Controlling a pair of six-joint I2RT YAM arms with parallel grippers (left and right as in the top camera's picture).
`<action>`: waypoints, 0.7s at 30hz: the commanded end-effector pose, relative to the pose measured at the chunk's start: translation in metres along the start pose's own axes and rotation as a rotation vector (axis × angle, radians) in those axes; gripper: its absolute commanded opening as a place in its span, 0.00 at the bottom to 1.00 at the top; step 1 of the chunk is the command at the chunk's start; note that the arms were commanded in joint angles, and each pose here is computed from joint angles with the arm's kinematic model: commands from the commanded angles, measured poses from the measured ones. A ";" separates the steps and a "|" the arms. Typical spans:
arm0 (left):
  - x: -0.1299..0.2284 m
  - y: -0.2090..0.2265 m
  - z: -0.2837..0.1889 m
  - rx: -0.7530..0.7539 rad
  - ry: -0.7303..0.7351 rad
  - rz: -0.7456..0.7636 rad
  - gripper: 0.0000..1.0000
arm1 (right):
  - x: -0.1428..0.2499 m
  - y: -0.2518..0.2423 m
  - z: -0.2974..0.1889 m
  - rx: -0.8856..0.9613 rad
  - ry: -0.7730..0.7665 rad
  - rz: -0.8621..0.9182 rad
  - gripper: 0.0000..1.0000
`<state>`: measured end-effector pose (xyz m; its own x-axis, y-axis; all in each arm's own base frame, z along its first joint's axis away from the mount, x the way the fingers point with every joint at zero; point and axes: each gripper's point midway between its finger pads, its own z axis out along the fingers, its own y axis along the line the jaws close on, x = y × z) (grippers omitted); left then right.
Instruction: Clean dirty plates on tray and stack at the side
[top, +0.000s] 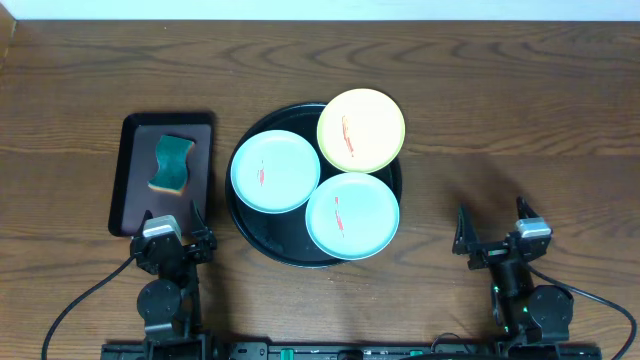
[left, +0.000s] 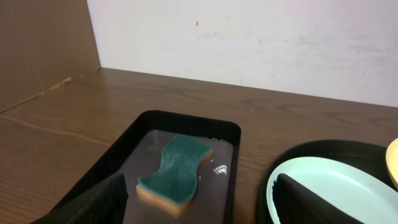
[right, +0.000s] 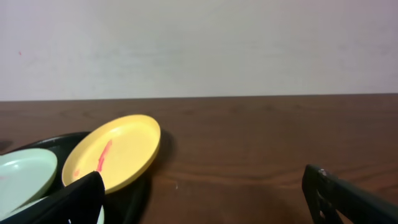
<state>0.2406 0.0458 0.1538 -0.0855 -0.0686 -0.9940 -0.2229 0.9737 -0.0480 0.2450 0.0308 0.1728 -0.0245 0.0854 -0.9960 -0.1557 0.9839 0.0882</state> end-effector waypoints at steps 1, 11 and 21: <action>0.014 0.000 0.000 0.003 0.048 0.023 0.75 | -0.003 0.001 0.000 -0.001 -0.013 0.007 0.99; -0.010 -0.009 -0.005 0.049 -0.001 0.018 0.75 | -0.012 0.002 0.000 -0.006 -0.051 0.004 0.99; -0.038 -0.010 -0.010 0.047 0.043 0.022 0.75 | -0.029 0.003 -0.003 -0.009 -0.085 0.000 0.99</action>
<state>0.2374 0.0382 0.1702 -0.1469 -0.0758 -0.9862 -0.1850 0.9816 -0.0479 0.2446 0.0307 0.1857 0.0256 0.0879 -0.9958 -0.1600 0.9836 0.0827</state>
